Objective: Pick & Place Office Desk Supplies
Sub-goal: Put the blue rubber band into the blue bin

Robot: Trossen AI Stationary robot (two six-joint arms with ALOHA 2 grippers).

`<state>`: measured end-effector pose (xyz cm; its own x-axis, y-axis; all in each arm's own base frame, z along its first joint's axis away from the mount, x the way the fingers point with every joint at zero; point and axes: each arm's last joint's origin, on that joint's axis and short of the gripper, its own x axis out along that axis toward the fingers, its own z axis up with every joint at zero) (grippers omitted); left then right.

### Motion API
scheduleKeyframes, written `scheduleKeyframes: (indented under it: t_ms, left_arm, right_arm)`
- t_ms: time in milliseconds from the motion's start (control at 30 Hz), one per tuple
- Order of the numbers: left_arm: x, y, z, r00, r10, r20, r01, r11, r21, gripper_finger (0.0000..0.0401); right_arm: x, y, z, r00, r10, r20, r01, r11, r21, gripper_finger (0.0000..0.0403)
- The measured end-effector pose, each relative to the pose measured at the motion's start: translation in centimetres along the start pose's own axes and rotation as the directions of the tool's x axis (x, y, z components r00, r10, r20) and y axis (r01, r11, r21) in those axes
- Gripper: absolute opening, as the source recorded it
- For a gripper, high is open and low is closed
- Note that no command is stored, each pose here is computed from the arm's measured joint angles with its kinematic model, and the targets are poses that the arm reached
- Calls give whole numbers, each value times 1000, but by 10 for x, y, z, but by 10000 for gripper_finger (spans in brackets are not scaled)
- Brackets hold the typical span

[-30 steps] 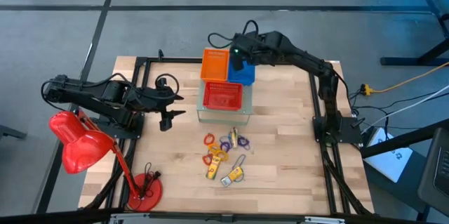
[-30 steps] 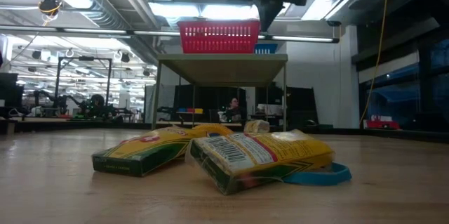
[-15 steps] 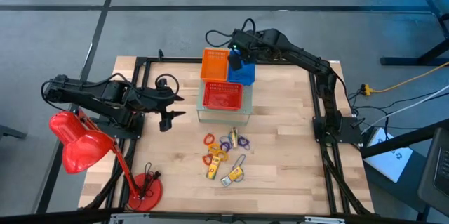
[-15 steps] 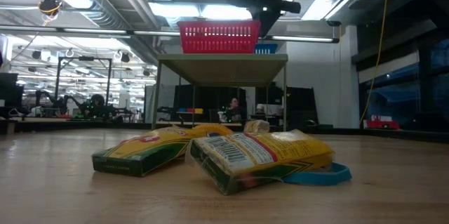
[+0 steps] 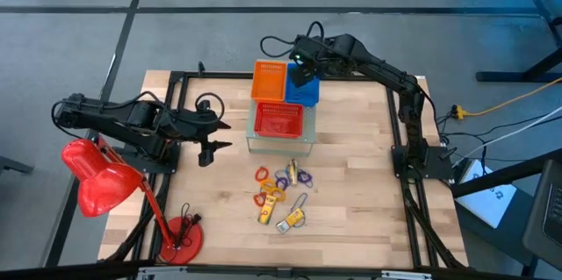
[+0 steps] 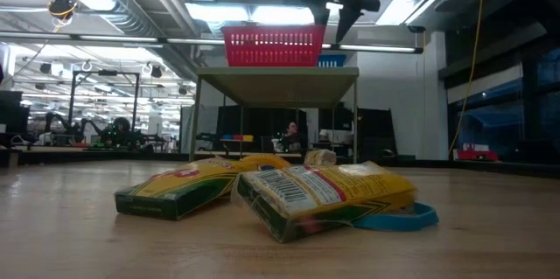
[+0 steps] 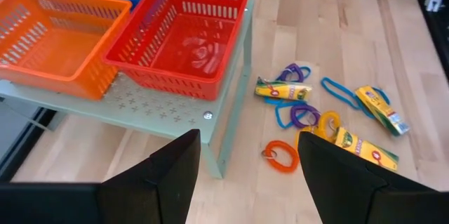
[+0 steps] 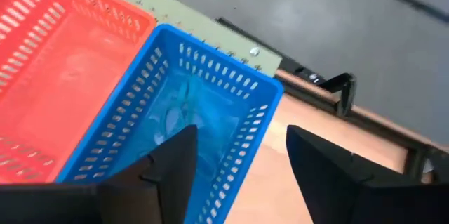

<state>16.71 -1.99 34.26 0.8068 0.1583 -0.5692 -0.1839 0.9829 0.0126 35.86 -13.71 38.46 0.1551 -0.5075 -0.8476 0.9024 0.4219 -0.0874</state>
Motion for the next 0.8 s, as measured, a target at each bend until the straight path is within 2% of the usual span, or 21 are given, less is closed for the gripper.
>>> scheduleKeyframes:
  t_ms: [100,200,367,467,633,800]
  left_arm:
    - [0,0,0,1000,-9,-2,9,1000,1,239]
    - [0,-2,0,1000,-16,-2,16,1000,10,239]
    - [-3,-5,-1,999,-35,1,35,998,59,239]
    - [-5,-6,-3,999,-40,-5,41,996,82,239]
    - [-9,-4,-5,999,-43,-14,44,995,93,239]
    - [-14,-3,-6,998,-60,4,60,994,87,239]
  right_arm:
    - [-9,-1,-2,999,42,-6,-42,999,18,223]
    - [-32,3,-14,990,141,-27,-141,990,4,223]
    - [-69,40,-64,966,242,-89,-246,969,-39,216]
    - [-91,63,-100,958,273,-83,-273,962,12,205]
    - [-101,95,-163,966,239,-98,-226,966,129,185]
    - [-88,110,-225,962,156,-222,-100,965,243,173]
